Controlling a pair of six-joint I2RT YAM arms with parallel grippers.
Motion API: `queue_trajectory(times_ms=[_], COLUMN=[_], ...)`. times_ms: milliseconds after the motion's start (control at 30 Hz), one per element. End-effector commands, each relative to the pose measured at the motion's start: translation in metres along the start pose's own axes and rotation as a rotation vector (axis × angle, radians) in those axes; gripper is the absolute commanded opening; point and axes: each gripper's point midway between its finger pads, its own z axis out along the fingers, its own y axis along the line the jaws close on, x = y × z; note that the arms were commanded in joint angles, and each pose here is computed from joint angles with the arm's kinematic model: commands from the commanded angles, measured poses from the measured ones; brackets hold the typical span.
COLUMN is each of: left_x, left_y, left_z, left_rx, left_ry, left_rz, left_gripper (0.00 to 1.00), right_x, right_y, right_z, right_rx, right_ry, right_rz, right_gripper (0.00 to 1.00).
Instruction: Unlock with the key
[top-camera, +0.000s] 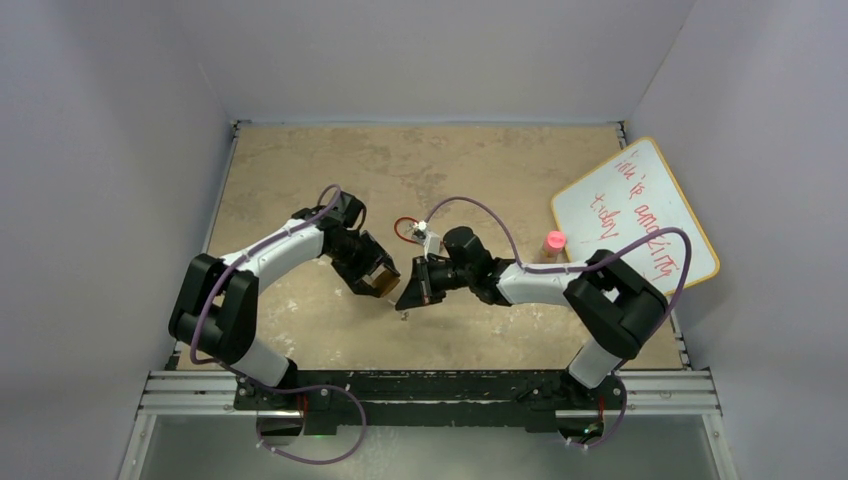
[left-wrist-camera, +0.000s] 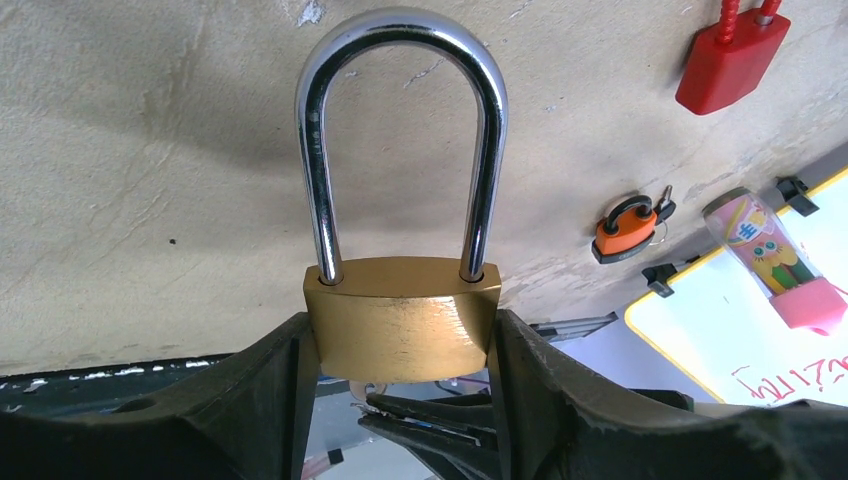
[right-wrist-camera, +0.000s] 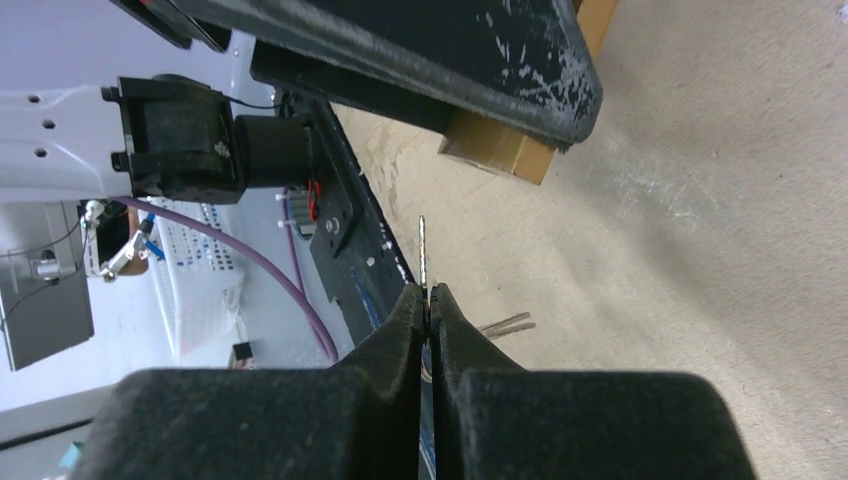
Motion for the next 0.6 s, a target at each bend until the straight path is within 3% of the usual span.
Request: queue_trajectory(times_ms=[0,567], left_x=[0.005,0.005], left_y=[-0.015,-0.018], left_z=[-0.015,-0.018], left_rx=[0.076,0.097], left_ry=[0.010,-0.001], left_rz=[0.015,-0.007], left_gripper=[0.27,0.25], right_x=[-0.027,-0.042], right_y=[0.006,-0.007], right_z=[0.003,0.007], right_rx=[0.007,0.061], right_ry=[-0.076,-0.097], right_rz=[-0.011,0.030], right_gripper=[0.00,0.00])
